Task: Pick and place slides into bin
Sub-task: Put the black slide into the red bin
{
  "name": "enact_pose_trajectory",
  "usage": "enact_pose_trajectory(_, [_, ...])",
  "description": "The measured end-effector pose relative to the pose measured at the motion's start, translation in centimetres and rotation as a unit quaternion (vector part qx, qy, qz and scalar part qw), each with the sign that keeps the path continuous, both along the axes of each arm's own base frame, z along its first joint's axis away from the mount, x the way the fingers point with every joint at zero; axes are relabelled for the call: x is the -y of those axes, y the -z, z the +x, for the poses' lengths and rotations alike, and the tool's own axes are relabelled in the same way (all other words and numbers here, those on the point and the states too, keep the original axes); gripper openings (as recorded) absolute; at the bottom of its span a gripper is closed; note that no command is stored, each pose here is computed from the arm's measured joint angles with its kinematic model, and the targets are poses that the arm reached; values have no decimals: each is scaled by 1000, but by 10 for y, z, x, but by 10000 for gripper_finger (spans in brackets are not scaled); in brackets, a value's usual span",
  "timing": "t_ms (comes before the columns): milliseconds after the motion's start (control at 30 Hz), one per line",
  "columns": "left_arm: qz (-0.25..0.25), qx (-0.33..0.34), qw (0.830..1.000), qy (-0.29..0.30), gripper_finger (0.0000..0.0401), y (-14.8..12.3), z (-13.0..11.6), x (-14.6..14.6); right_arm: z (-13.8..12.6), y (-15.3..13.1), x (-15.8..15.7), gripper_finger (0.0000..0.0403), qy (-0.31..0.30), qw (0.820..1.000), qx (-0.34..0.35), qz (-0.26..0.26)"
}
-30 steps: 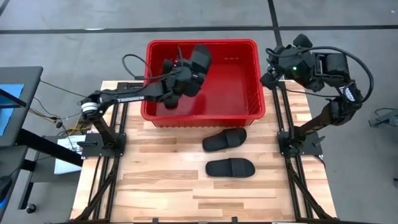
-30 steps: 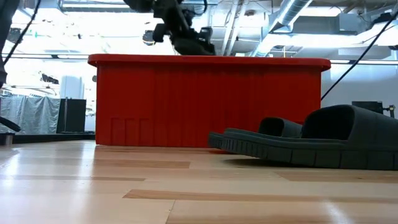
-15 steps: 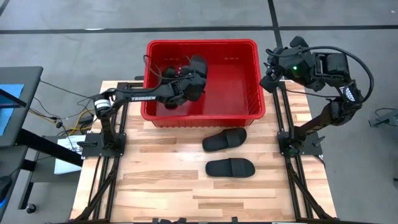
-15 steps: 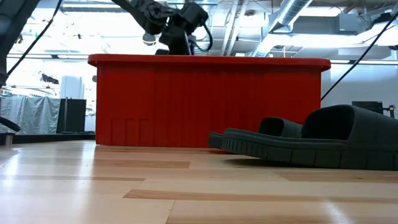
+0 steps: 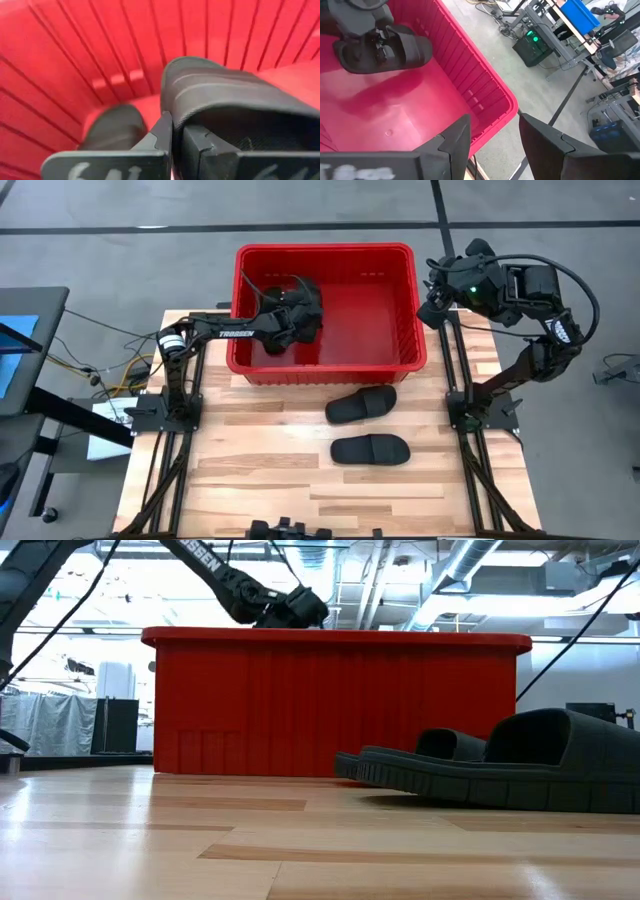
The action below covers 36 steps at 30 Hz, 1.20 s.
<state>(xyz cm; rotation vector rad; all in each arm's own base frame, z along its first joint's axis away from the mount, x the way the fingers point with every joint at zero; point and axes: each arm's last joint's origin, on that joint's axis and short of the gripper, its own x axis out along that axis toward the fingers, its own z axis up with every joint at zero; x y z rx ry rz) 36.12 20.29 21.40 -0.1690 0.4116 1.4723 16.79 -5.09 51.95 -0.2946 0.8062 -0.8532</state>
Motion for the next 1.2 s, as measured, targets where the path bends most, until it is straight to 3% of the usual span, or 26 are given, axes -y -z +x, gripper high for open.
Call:
enact_pose_trajectory(167, [-8, 21, 1000, -14, 0, 15, -9, -3, 0, 0, 0, 161, 0, 1000, 0, 0])
enact_pose_trajectory(1200, [-13, 47, 998, -51, 0, 28, -20, -28, 0, 0, 0, 161, 1, 1000, 0, -1])
